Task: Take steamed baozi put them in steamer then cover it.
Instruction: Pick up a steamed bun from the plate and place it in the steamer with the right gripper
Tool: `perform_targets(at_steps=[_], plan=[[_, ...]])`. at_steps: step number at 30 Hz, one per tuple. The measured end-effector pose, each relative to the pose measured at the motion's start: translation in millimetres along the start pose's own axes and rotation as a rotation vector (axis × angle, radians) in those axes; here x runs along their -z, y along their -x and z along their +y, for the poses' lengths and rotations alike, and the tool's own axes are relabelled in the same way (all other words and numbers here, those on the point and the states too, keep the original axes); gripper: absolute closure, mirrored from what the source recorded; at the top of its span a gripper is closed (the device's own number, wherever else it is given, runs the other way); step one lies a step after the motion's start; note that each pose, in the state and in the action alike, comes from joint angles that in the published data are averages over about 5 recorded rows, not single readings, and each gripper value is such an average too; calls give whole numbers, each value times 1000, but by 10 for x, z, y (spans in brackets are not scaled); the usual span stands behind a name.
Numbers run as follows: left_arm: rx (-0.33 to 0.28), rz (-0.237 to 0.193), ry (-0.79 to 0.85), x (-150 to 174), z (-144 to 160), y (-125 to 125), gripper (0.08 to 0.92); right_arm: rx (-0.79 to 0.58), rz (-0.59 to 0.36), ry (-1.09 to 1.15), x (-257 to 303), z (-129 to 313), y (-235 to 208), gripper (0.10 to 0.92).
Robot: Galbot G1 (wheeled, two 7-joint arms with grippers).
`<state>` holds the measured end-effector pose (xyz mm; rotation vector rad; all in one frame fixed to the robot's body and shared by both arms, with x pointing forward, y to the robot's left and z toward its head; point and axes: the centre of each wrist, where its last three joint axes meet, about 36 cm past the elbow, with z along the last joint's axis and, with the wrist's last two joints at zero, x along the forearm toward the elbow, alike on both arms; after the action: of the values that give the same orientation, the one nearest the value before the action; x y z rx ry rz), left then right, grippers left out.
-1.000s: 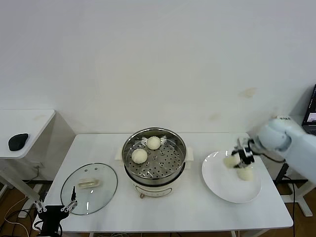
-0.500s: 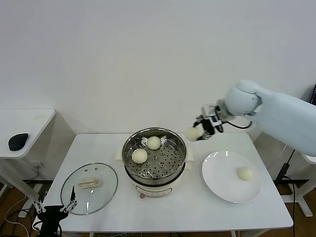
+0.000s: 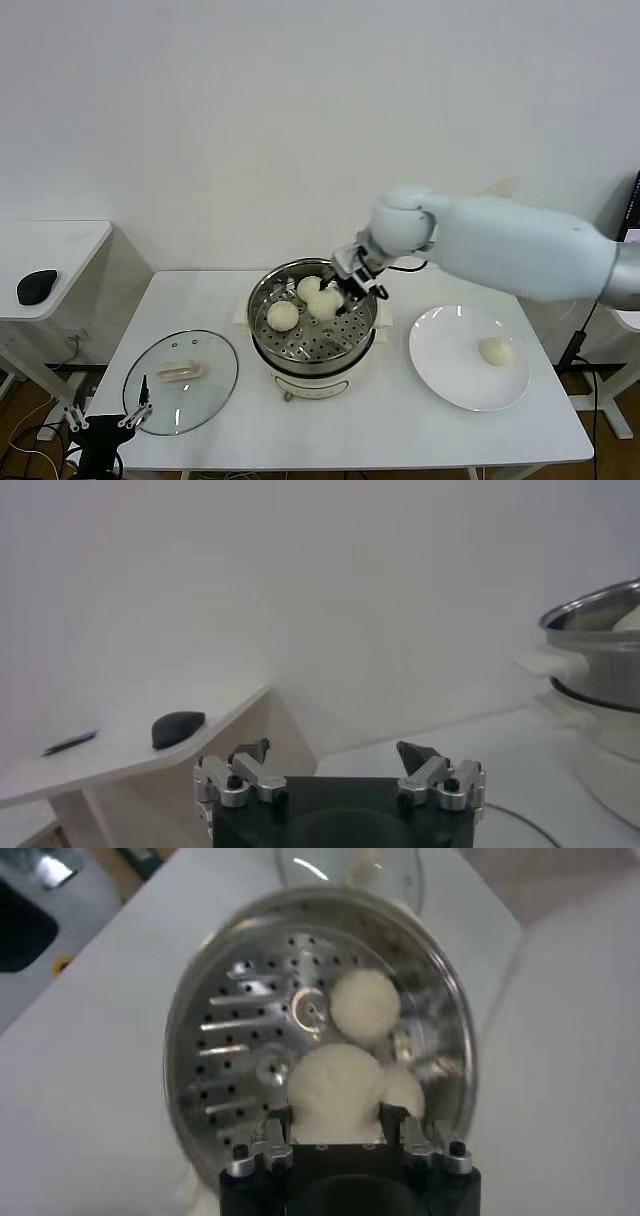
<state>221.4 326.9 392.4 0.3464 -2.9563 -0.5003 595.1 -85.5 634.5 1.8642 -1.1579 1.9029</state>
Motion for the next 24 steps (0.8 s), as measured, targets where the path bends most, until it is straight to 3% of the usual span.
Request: perform_targets(at_steps=[18, 24], plan=[[13, 9, -18, -26, -37, -30, 177, 107, 12, -285, 223, 45, 396, 442], [12, 10, -21, -23, -47, -36, 177, 105, 12, -301, 214, 68, 427, 357]])
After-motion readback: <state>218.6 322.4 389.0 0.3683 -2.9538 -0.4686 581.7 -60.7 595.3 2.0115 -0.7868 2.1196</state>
